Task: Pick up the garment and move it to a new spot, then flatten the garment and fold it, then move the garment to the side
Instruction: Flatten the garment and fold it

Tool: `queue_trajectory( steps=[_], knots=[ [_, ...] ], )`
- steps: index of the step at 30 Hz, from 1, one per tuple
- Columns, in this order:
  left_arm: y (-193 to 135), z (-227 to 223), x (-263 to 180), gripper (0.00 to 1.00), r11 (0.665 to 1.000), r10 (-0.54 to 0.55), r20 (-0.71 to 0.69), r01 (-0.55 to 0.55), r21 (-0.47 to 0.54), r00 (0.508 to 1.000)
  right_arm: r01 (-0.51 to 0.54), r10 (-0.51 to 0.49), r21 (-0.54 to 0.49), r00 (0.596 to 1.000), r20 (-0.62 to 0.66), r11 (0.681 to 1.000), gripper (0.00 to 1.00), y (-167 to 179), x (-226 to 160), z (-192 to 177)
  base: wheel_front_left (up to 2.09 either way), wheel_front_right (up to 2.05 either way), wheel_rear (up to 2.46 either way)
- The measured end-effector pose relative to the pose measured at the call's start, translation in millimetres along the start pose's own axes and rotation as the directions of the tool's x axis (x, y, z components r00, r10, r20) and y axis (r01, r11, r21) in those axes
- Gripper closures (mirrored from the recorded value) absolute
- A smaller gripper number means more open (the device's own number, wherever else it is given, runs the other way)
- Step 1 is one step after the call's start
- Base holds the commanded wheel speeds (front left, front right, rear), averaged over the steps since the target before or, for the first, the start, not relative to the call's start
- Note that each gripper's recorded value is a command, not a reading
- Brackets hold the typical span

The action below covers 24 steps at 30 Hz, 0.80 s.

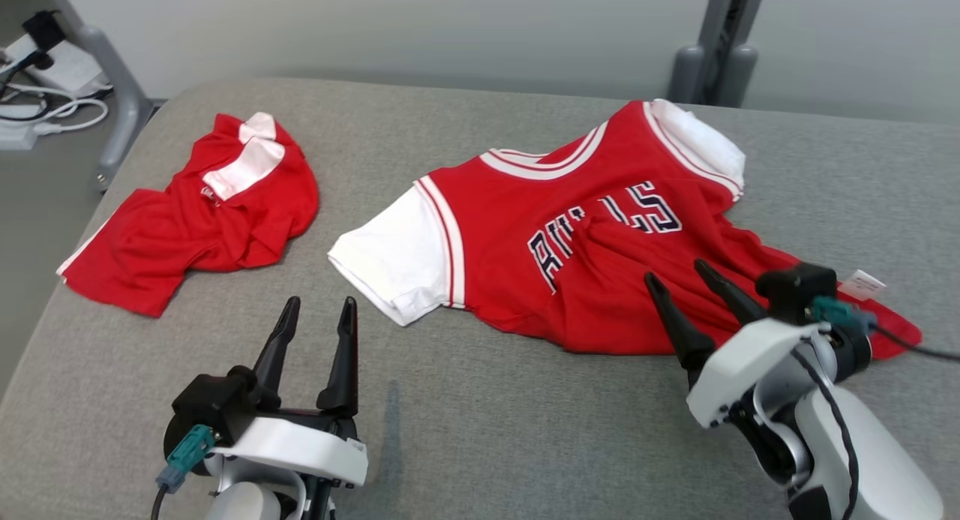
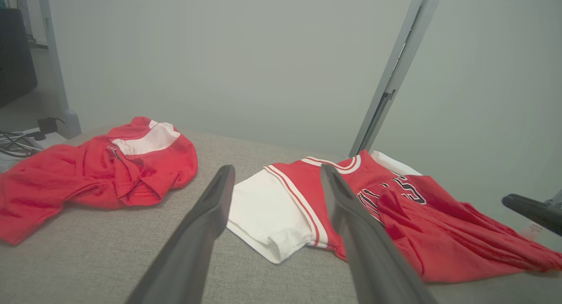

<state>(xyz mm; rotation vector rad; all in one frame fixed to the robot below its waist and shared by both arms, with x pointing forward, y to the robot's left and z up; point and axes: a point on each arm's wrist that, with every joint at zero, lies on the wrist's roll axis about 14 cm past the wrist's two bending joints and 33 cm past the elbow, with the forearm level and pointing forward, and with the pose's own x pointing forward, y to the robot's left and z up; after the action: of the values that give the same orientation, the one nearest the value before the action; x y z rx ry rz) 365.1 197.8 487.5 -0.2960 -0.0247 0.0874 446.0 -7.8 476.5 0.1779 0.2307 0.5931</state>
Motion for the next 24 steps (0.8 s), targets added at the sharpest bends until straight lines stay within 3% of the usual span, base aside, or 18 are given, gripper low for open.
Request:
queue_trajectory(
  steps=[7,15,24],
  knots=[
    [7,0,-1,0.00,0.999,0.032,-0.006,-0.032,-0.006,0.999,-0.071,0.077,0.048,0.985,-0.151,0.996,0.00,16,45,-13,0.00,0.00,0.00],
    [27,-4,-12,0.00,0.994,0.111,-0.026,-0.111,-0.008,0.994,-0.061,0.104,0.166,0.958,-0.268,0.984,0.00,19,81,-34,0.00,0.00,0.00],
    [40,-5,-19,0.00,0.987,0.161,-0.035,-0.161,-0.004,0.986,-0.057,0.114,0.171,0.931,-0.346,0.984,0.00,19,102,-53,0.00,0.00,0.00]
  ],
)
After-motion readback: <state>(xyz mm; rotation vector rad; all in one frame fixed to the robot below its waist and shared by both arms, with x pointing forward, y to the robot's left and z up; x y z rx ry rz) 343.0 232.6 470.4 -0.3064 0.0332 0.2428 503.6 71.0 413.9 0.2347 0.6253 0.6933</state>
